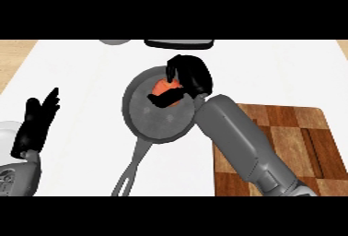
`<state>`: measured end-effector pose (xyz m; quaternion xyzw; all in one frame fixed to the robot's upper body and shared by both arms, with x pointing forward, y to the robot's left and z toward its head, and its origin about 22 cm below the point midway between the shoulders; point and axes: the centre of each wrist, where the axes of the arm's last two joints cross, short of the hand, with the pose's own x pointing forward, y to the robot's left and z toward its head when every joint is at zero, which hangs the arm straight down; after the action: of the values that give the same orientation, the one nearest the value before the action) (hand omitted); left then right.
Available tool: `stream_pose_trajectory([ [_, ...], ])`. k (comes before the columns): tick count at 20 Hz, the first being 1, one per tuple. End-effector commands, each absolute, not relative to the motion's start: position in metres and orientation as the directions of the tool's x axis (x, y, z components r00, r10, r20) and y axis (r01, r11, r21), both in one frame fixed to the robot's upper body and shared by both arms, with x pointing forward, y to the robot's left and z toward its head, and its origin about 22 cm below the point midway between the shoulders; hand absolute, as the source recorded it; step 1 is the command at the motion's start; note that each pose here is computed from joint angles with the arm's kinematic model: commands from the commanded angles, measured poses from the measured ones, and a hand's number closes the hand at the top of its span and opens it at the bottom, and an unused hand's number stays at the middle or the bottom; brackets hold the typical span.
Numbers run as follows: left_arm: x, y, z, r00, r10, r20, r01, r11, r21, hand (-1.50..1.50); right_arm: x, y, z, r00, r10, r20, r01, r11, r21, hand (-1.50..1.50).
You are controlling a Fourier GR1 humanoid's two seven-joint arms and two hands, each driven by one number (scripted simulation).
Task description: Pick the squash from the cutting board and place it in the pan
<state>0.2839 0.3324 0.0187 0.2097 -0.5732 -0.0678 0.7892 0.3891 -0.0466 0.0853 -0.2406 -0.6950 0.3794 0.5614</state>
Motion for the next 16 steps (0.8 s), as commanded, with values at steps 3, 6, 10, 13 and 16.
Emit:
stream_pose_trajectory([
  [3,0.286,0.320,0.010,0.313,-0.373,0.874,-0.117,0.898,0.425,0.00,0.401,-0.046,0.063,-0.210,0.740,0.639,-0.140,0.624,-0.769,1.50],
  [6,0.299,0.319,0.025,0.312,-0.355,0.881,-0.097,0.911,0.402,0.00,0.397,-0.048,0.054,-0.162,0.662,0.732,-0.185,0.708,-0.681,1.50],
  [10,0.304,0.306,0.018,0.300,-0.368,0.880,-0.086,0.908,0.409,0.00,0.394,-0.049,0.041,-0.119,0.651,0.749,-0.255,0.709,-0.657,-1.50],
  [13,0.309,0.298,0.023,0.276,-0.391,0.878,-0.060,0.905,0.422,0.00,0.396,-0.046,0.045,-0.140,0.620,0.772,-0.227,0.739,-0.634,-1.50],
  [16,0.297,0.306,0.006,0.286,-0.380,0.880,-0.046,0.912,0.408,0.00,0.394,-0.047,0.039,-0.165,0.585,0.794,-0.194,0.770,-0.608,-1.50],
])
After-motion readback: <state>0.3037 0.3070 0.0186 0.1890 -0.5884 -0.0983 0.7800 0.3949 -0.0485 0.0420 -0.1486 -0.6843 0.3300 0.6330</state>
